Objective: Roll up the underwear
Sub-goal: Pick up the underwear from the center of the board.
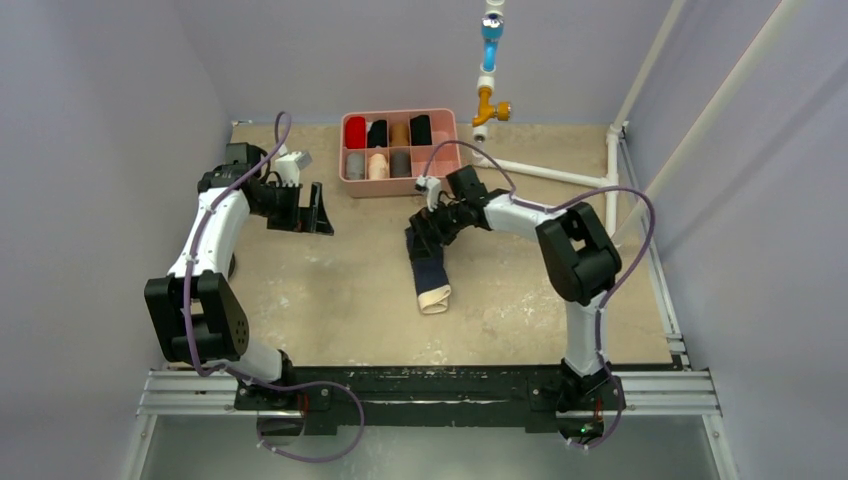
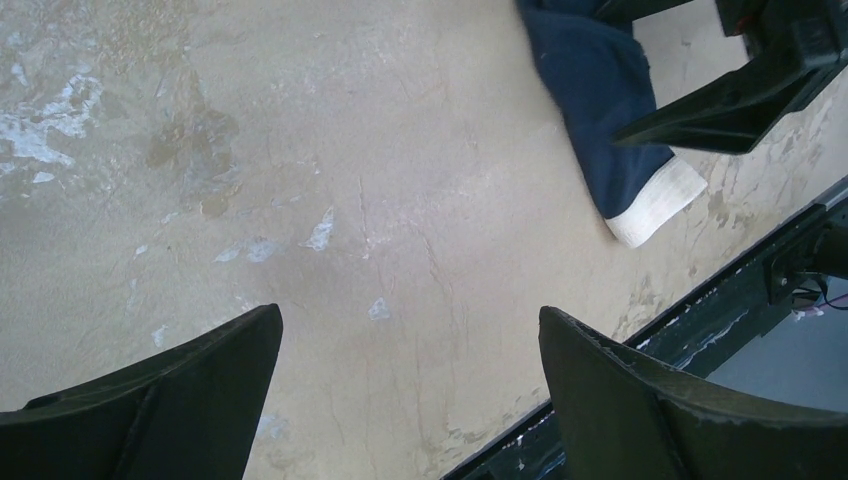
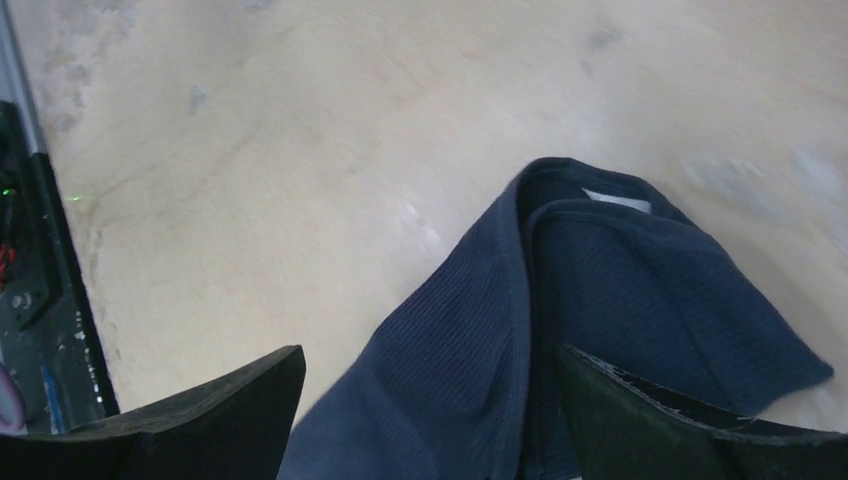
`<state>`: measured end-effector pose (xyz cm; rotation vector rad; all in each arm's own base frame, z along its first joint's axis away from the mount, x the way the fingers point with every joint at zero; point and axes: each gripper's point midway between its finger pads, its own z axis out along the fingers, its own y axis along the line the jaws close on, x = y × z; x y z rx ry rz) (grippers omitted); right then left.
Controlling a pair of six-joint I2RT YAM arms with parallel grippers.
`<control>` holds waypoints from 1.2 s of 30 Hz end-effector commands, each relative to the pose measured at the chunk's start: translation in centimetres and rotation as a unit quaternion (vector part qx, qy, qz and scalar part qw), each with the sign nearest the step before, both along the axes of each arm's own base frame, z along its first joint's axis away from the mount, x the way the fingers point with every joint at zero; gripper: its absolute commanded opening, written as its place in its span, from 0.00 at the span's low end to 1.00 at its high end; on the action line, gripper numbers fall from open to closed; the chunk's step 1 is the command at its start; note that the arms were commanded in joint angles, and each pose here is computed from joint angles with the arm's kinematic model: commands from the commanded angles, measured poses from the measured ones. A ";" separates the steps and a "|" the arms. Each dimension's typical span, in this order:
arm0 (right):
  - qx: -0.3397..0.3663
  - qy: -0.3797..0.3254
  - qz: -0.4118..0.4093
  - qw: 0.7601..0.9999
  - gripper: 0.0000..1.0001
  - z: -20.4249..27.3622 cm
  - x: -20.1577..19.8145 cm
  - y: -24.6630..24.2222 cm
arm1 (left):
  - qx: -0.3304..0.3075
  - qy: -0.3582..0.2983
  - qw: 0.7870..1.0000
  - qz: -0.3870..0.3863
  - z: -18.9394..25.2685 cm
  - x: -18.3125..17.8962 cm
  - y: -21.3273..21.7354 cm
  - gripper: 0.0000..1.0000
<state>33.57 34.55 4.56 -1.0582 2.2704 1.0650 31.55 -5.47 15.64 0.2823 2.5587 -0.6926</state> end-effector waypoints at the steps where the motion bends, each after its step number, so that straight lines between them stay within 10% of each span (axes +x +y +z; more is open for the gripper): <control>1: -0.008 -0.034 -0.074 0.997 0.97 2.2 1.6 -4.5 | -0.004 -0.020 1.000 -0.001 1.1 -0.2 -0.2 1.00; 15: -0.068 -0.228 -0.042 0.970 0.99 10.0 0.6 -9.1 | -0.010 -0.050 0.998 -0.024 2.0 0.1 -0.6 1.00; 36: -0.223 -0.320 0.204 0.898 0.85 1.3 -13.5 -6.2 | 0.020 -0.059 0.997 -0.037 1.5 0.4 -1.0 1.00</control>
